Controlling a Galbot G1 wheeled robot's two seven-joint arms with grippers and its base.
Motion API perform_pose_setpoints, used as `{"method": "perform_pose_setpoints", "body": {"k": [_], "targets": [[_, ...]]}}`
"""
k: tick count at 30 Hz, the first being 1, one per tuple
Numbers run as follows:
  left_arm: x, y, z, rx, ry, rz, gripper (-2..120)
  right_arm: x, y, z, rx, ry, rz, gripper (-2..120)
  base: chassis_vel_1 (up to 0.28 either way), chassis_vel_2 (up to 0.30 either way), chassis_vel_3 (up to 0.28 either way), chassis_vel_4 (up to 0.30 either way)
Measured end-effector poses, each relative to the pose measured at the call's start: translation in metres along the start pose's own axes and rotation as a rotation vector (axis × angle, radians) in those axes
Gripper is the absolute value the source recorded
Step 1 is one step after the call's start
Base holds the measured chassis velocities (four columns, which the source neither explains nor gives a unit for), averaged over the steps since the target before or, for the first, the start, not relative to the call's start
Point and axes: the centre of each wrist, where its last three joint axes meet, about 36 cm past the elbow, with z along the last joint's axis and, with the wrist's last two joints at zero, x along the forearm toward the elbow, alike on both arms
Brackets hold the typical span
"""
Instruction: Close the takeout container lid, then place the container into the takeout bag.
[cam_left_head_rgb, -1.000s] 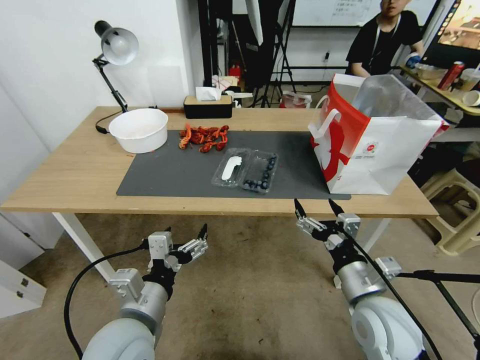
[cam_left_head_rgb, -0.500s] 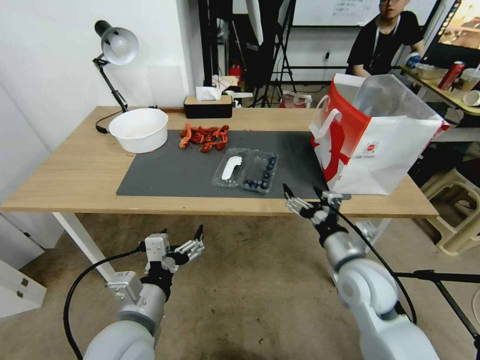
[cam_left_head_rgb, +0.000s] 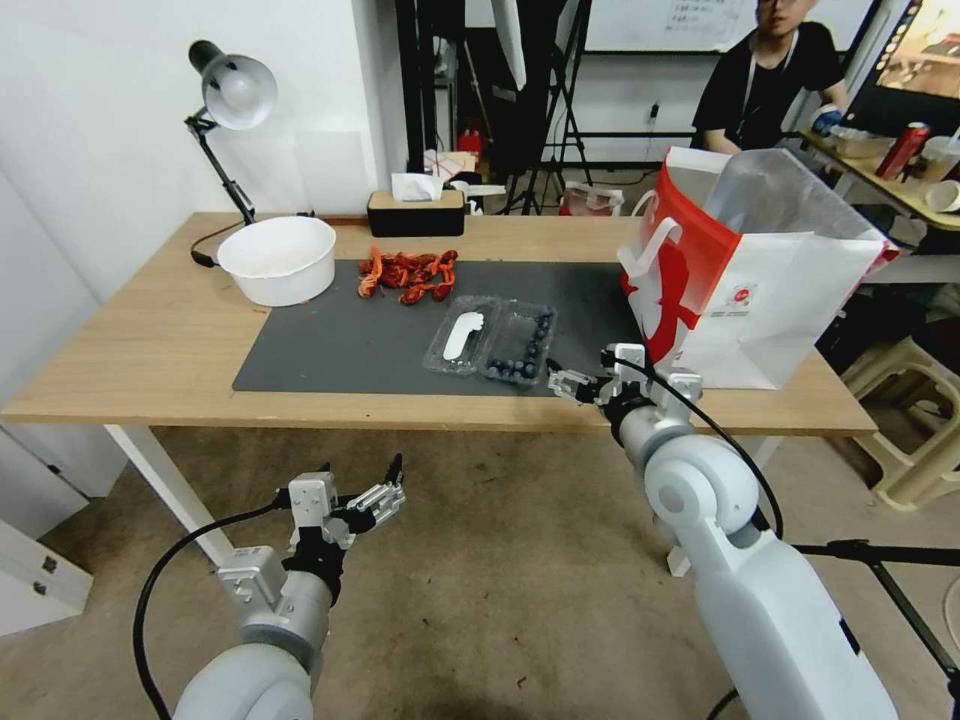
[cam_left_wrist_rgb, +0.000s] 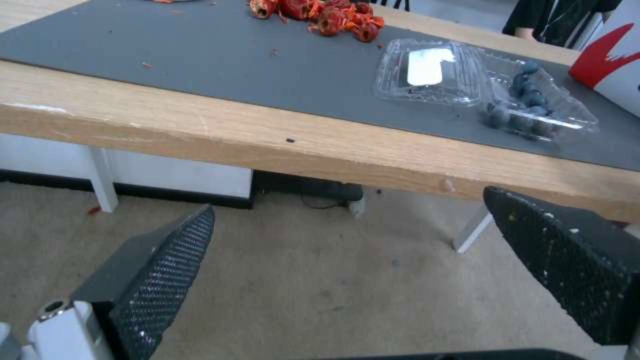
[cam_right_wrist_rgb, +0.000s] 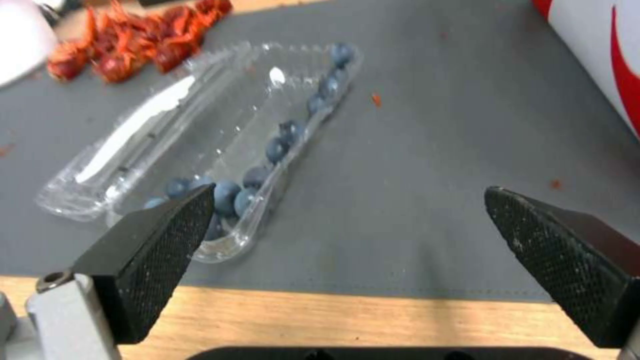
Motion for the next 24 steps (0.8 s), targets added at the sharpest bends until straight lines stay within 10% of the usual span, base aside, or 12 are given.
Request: {"method": "perform_pose_setpoints", "body": {"k": [24], "targets": [[-0.002, 0.003, 0.007, -0.007, 0.001, -0.017, 100, -0.041, 0.031, 0.002, 0.009, 0.059, 0.059, 100, 0.0, 0.0, 0.0, 0.0]]}}
